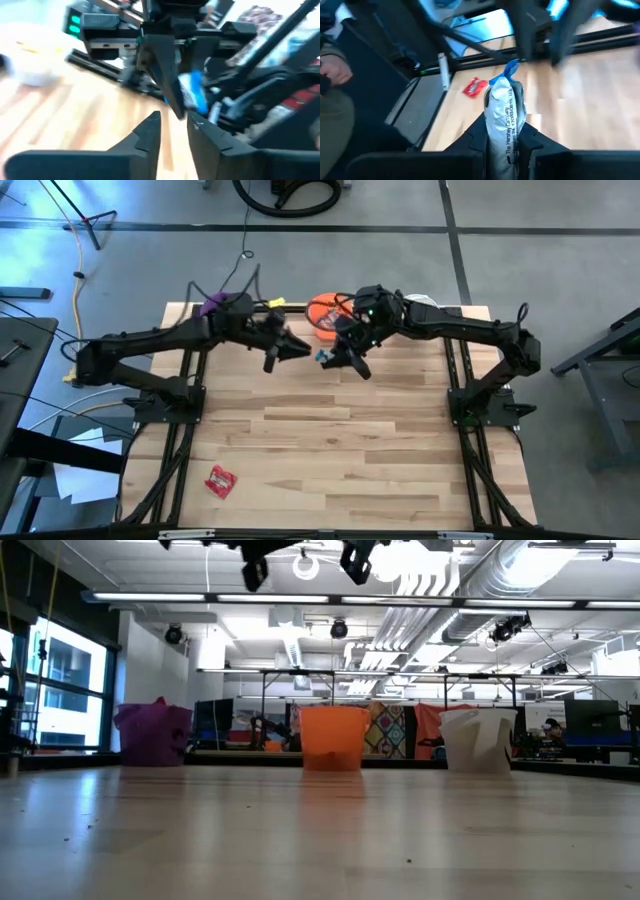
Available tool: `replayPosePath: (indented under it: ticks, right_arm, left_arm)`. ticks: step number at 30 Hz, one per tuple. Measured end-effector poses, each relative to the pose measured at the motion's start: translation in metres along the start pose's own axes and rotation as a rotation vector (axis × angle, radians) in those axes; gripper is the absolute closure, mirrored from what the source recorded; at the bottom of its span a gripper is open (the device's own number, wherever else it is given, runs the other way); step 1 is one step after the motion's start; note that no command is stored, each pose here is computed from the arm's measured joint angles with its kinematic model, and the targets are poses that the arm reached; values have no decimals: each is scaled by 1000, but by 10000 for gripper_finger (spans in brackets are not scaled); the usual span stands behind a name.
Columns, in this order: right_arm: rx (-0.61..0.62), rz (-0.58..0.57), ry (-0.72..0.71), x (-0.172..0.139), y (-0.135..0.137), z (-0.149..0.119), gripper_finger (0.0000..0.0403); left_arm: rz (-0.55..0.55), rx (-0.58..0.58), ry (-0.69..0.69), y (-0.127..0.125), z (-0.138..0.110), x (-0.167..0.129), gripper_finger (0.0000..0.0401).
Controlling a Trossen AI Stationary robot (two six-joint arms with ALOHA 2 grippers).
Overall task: Organize candy in baskets
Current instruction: Put the white chocolate into the orange bucket
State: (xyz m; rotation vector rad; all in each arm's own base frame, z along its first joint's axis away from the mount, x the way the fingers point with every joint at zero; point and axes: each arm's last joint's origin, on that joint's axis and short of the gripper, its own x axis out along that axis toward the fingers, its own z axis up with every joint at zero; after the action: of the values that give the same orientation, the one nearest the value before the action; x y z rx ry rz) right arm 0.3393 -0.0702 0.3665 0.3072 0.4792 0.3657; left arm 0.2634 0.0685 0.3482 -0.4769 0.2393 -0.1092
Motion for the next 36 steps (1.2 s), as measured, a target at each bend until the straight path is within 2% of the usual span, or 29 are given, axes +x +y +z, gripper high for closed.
replayPosePath:
  ticks: [3,7,9,14,20,25,31,36]
  right_arm:
    - [0,-77,-20,-10,-15,1,371]
    - [20,-309,-53,-29,-44,2,386]
    - [80,-374,-61,-37,-66,0,387]
    - [300,-453,34,-30,-129,-30,383]
    - [409,-528,120,-17,-178,-62,382]
    - [458,-588,123,-19,-199,-74,381]
    - [498,-601,114,-14,-212,-82,375]
    - [494,-647,121,-12,-214,-84,315]
  left_arm:
    - [87,33,1,-7,0,-20,300]
    - [160,69,20,-22,-4,-44,285]
    - [184,75,48,-29,-9,-53,284]
    - [259,68,107,-40,-27,-67,294]
    - [318,12,112,-42,-56,-75,313]
    - [333,-26,126,-42,-73,-77,322]
    - [342,-19,130,-45,-79,-77,330]
    - [355,-57,154,-44,-82,-75,333]
